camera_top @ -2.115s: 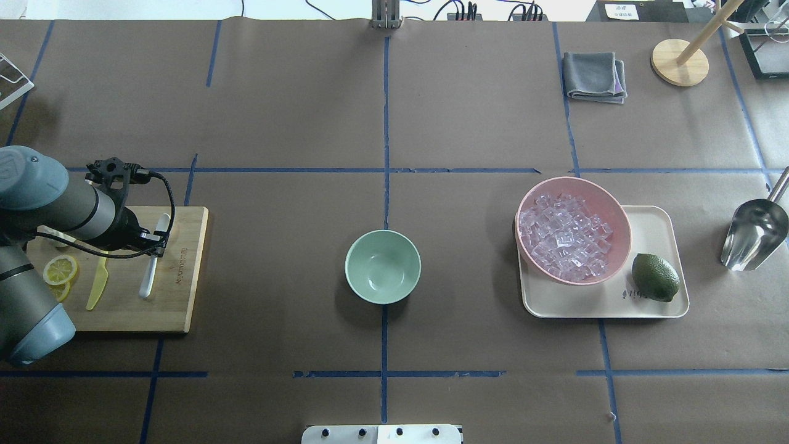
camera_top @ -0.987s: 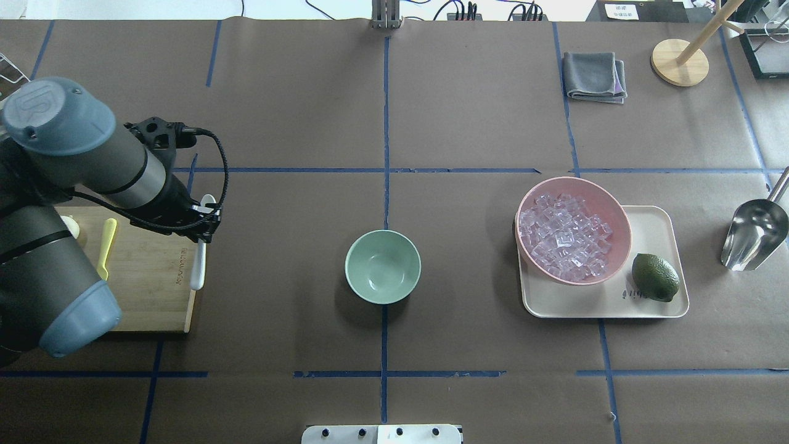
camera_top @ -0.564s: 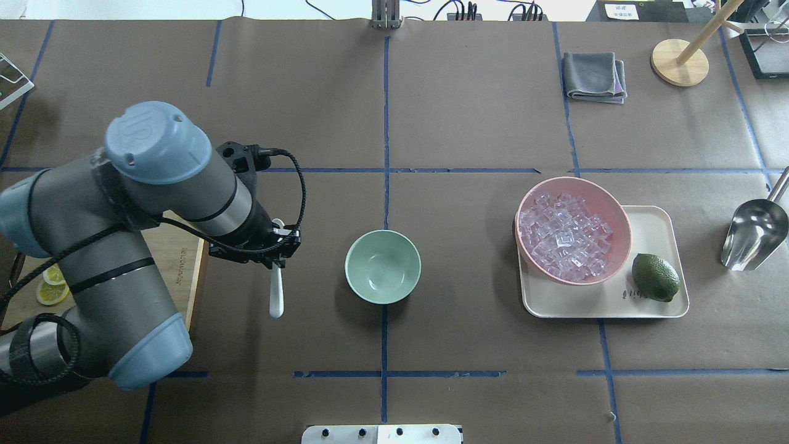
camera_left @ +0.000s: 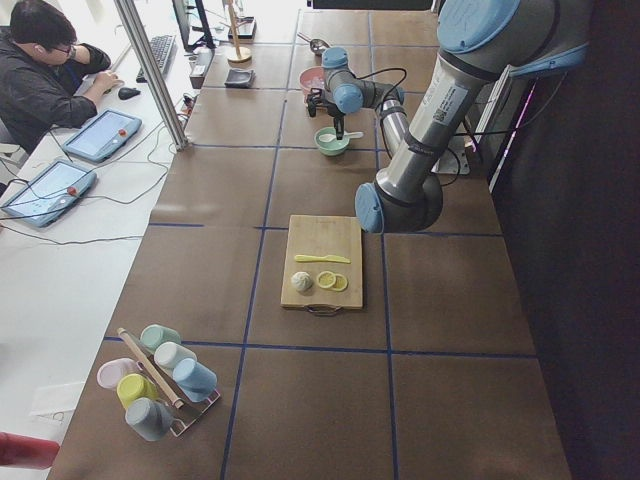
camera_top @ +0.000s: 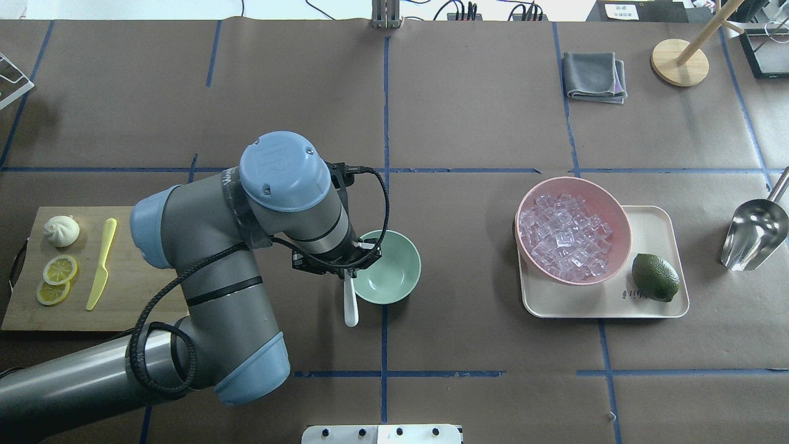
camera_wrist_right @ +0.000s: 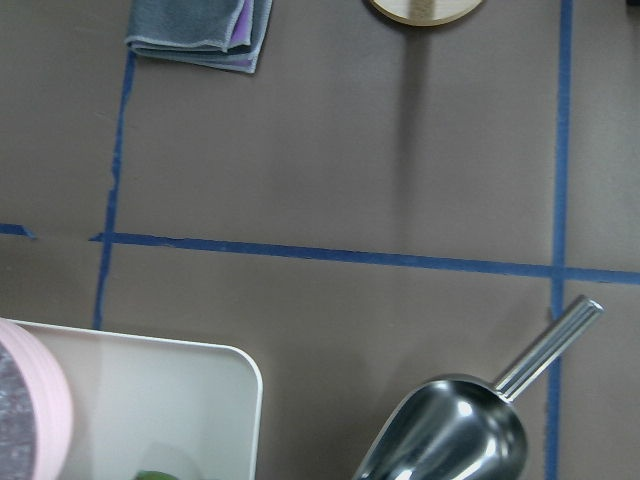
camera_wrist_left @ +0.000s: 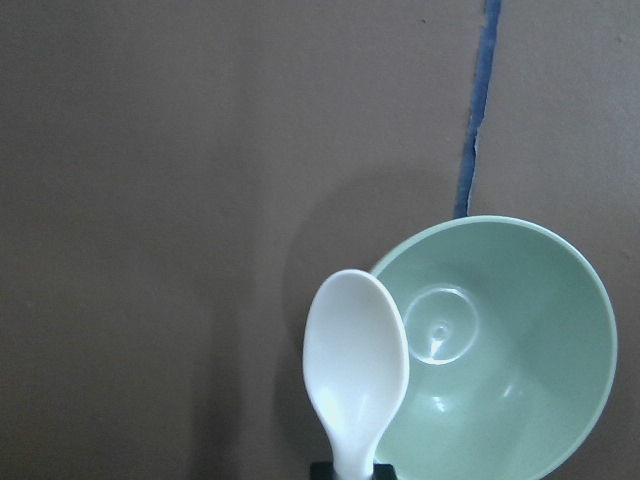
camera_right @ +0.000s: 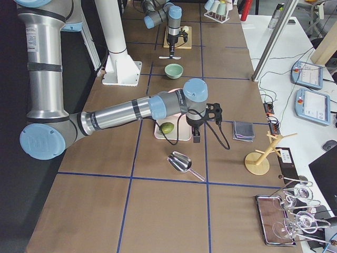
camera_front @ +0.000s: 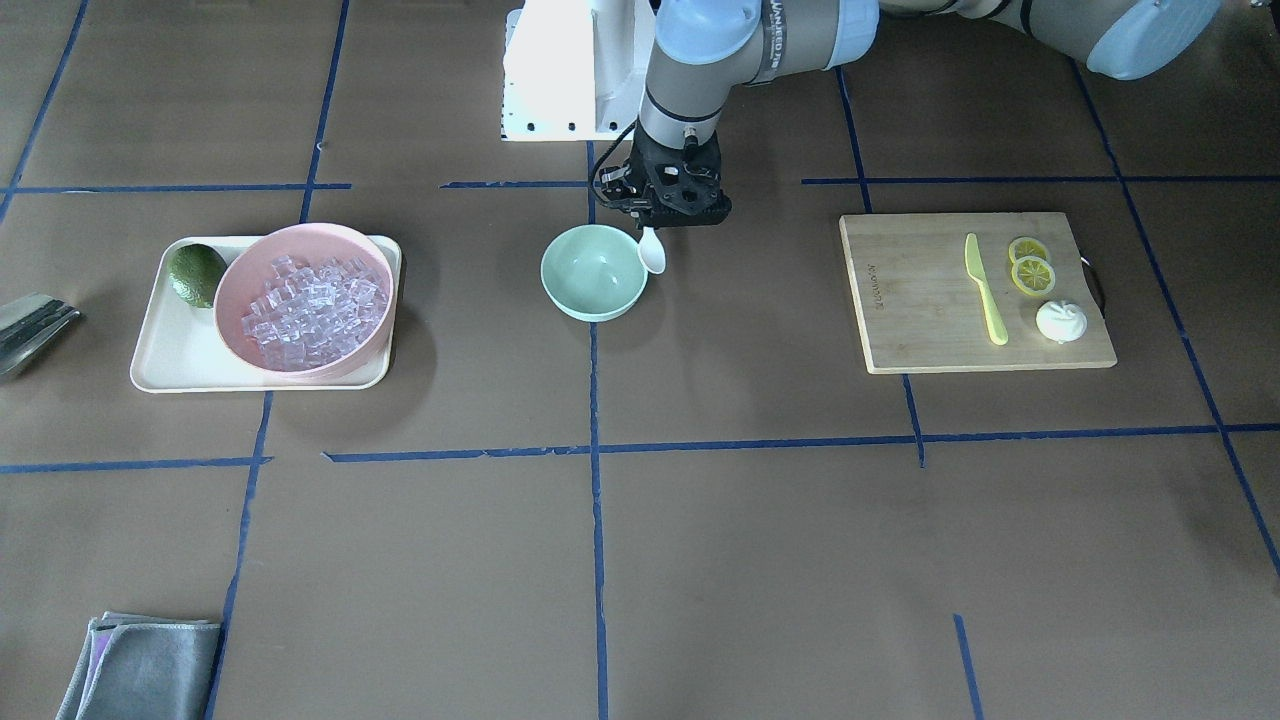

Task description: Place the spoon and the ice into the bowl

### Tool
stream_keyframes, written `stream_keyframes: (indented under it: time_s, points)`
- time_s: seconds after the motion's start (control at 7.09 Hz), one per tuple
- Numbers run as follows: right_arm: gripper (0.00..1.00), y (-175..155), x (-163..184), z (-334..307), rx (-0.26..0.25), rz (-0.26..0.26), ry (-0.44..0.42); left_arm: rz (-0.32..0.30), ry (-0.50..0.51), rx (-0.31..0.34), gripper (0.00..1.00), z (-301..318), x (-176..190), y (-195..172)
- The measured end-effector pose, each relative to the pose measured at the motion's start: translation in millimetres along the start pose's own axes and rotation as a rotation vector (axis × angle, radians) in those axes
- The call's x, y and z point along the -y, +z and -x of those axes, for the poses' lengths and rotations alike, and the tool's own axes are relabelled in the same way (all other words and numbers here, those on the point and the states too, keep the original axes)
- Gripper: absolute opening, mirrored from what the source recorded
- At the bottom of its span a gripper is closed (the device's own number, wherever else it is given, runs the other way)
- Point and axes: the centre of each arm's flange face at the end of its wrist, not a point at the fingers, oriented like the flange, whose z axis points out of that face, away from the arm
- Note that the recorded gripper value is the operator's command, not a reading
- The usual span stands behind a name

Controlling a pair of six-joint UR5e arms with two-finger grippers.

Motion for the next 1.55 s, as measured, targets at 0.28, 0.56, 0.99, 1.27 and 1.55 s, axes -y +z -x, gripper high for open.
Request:
stream_keyframes:
  time_s: [0.28,0.56,0.99,1.27,1.55]
  points:
    - [1.00,-1,0,56,0.036,0.004,0.048,0.005,0.004,0.008,0.04,-30,4,11]
    - [1.00,3,-3,84,0.051,0.015,0.074,0.013,0.009,0.014,0.68,-42,5,22]
    - [1.00,3,-6,101,0.061,0.019,0.081,0.010,0.025,-0.002,1.00,-48,7,26]
    - [1.00,6,-7,108,0.065,0.026,0.072,0.009,0.033,-0.009,1.00,-48,7,22]
    - [1.00,15,-3,133,0.071,0.039,0.074,0.001,0.058,0.013,1.00,-36,26,8]
